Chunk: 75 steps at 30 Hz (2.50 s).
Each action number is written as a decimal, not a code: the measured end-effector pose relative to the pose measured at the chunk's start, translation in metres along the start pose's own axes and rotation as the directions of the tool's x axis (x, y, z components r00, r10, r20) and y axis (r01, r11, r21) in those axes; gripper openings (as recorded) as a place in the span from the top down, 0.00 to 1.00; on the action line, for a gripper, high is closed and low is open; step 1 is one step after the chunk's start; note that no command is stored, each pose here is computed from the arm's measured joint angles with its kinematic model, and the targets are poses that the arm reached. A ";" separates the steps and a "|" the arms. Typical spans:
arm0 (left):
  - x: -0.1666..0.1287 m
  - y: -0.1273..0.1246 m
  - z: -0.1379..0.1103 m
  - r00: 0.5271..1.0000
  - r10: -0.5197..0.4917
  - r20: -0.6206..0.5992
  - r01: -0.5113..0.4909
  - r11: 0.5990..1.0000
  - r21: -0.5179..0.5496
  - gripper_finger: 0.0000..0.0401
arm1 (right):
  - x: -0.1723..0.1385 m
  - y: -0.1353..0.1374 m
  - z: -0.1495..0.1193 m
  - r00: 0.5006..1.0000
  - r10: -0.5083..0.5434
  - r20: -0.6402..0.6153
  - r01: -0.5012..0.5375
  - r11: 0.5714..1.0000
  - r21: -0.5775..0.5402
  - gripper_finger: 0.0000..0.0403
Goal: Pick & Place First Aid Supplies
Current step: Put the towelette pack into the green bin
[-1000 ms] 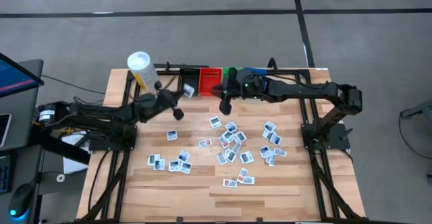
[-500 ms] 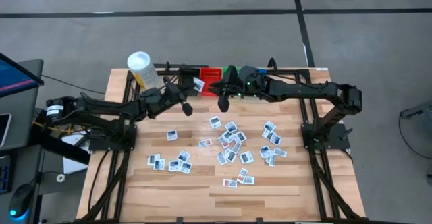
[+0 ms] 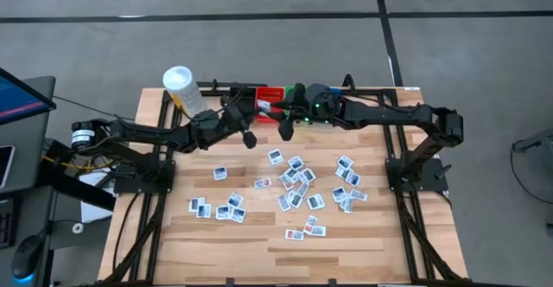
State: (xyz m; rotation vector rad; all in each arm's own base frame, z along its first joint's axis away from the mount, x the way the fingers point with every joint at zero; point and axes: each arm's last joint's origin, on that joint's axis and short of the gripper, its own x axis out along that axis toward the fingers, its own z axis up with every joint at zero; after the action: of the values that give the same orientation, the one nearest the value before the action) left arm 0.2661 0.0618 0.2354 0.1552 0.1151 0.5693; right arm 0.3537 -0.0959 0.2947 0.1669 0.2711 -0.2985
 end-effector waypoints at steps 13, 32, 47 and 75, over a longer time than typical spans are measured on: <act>-0.001 0.001 0.003 1.000 0.001 0.011 -0.001 1.000 -0.004 0.99 | 0.000 -0.011 -0.001 0.998 -0.063 -0.017 0.063 0.998 0.007 0.68; -0.002 0.000 0.003 0.999 -0.028 0.017 0.028 1.000 -0.005 0.99 | 0.000 -0.008 0.003 1.000 0.003 0.020 -0.003 1.000 -0.001 0.71; -0.002 0.000 0.003 0.999 -0.029 0.017 0.029 1.000 -0.005 0.99 | 0.000 -0.007 0.002 0.999 0.048 0.003 -0.048 0.999 -0.015 0.98; -0.031 0.036 0.014 0.991 0.046 -0.123 -0.063 0.988 -0.139 0.73 | -0.007 -0.064 -0.017 0.964 -0.134 -0.230 0.141 0.990 0.018 1.00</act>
State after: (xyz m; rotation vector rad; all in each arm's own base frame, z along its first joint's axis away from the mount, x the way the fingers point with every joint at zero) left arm 0.2232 0.0731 0.2575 -0.0152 0.1859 0.6390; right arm 0.3236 -0.1507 0.2729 0.2172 0.5072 -0.4230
